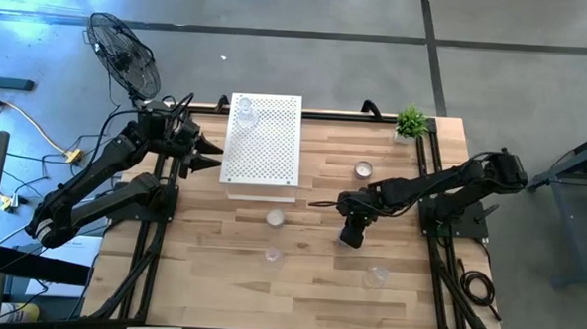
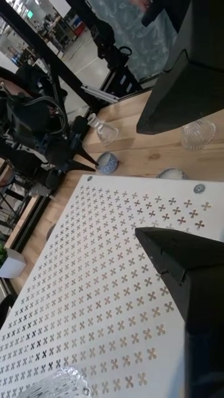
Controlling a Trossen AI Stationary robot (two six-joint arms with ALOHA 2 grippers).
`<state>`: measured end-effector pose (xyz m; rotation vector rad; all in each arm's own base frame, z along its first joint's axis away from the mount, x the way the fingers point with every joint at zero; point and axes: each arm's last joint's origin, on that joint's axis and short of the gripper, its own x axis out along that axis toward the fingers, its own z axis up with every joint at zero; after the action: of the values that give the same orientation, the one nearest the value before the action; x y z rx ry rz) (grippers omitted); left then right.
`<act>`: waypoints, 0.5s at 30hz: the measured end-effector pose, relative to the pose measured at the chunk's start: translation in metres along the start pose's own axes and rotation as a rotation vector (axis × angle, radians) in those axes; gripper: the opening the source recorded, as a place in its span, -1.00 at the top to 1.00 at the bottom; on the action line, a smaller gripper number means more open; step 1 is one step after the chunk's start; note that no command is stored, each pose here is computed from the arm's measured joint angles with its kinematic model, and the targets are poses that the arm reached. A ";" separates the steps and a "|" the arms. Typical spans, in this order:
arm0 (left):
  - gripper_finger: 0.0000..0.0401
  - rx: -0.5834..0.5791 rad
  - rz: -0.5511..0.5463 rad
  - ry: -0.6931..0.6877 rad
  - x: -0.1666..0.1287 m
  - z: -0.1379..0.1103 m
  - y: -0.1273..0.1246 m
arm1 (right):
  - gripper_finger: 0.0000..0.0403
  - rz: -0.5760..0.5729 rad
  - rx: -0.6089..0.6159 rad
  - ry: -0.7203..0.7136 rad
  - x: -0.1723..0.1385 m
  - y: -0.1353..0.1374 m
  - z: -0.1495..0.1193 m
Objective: Pick & Place candle stick holders
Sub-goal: Put the blue candle on the shelf
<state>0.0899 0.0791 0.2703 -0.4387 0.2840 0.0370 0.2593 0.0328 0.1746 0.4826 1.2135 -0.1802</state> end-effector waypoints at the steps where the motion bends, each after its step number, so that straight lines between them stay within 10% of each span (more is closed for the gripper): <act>1: -0.26 0.000 0.000 0.000 0.000 0.000 0.000 | 0.67 -0.001 -0.001 -0.001 0.000 0.000 0.000; 15: -0.26 0.000 0.003 0.000 0.000 0.000 0.000 | 0.67 -0.005 0.022 0.006 0.000 0.000 -0.001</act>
<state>0.0899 0.0791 0.2702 -0.4386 0.2846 0.0397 0.2585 0.0329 0.1743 0.4998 1.2201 -0.1964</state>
